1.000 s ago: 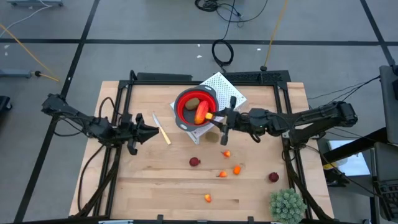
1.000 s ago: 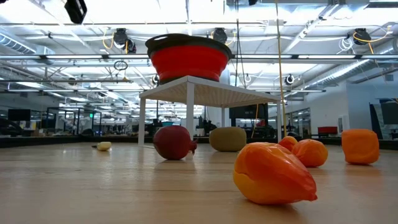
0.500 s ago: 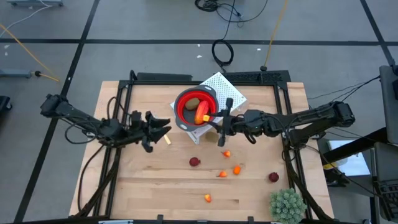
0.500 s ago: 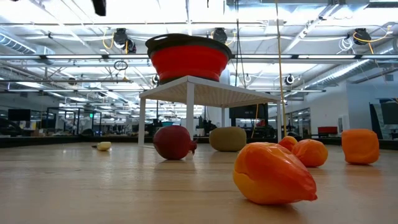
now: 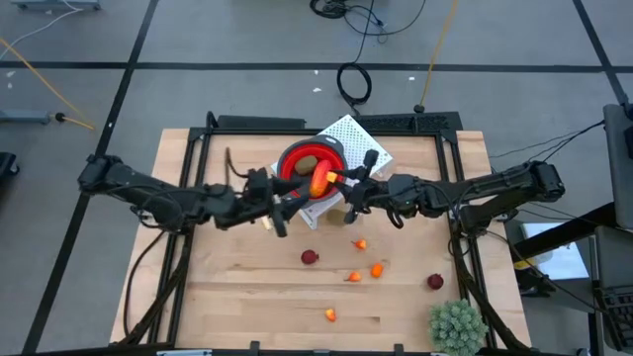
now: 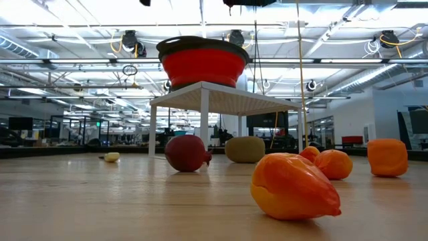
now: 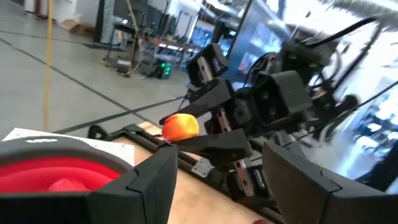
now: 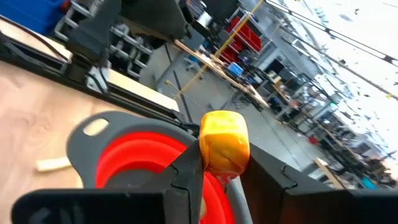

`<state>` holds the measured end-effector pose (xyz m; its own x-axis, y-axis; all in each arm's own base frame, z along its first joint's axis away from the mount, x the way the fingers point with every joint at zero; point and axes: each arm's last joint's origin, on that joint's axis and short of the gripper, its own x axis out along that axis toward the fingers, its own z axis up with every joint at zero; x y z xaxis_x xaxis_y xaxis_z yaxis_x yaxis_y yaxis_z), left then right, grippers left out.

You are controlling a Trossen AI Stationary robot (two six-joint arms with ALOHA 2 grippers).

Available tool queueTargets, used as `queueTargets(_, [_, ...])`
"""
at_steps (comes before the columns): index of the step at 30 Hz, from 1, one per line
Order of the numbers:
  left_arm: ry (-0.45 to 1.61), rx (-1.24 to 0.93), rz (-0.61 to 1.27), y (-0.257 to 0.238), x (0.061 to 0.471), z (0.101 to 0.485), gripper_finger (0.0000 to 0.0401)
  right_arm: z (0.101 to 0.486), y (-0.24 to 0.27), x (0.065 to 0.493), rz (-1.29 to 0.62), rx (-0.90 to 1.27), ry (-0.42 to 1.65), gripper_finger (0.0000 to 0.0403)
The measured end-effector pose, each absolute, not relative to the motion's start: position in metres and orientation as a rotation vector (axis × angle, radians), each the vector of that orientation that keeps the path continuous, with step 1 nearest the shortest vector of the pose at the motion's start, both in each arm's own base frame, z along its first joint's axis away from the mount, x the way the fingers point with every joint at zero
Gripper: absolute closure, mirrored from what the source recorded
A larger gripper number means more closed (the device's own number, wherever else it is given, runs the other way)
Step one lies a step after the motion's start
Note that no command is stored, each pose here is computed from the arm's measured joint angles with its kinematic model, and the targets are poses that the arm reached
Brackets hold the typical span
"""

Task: Pick & Place Fruit
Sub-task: Put the peach into the red strainer bowl on the shelf

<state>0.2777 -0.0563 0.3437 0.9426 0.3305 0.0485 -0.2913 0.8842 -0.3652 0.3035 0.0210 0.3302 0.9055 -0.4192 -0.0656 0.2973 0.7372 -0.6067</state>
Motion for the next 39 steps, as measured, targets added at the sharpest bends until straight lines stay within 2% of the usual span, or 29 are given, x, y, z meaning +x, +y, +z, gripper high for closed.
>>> queueTargets(11, [0.067,-0.158,0.433,-0.049,0.327,0.350,0.0166,0.330,0.021,0.303,-0.406,-0.644,0.215,0.0319])
queueTargets(16, [0.096,-0.135,0.496,-0.043,0.342,0.354,0.0166,0.329,0.020,0.302,-0.488,-0.714,0.269,0.0319])
queueTargets(25, [0.081,-0.135,0.526,-0.031,0.348,0.361,0.0166,0.329,0.021,0.301,-0.513,-0.820,0.312,0.0319])
queueTargets(39, [0.086,-0.139,0.519,-0.024,0.349,0.361,0.0167,0.331,0.021,0.302,-0.512,-0.861,0.305,0.0319])
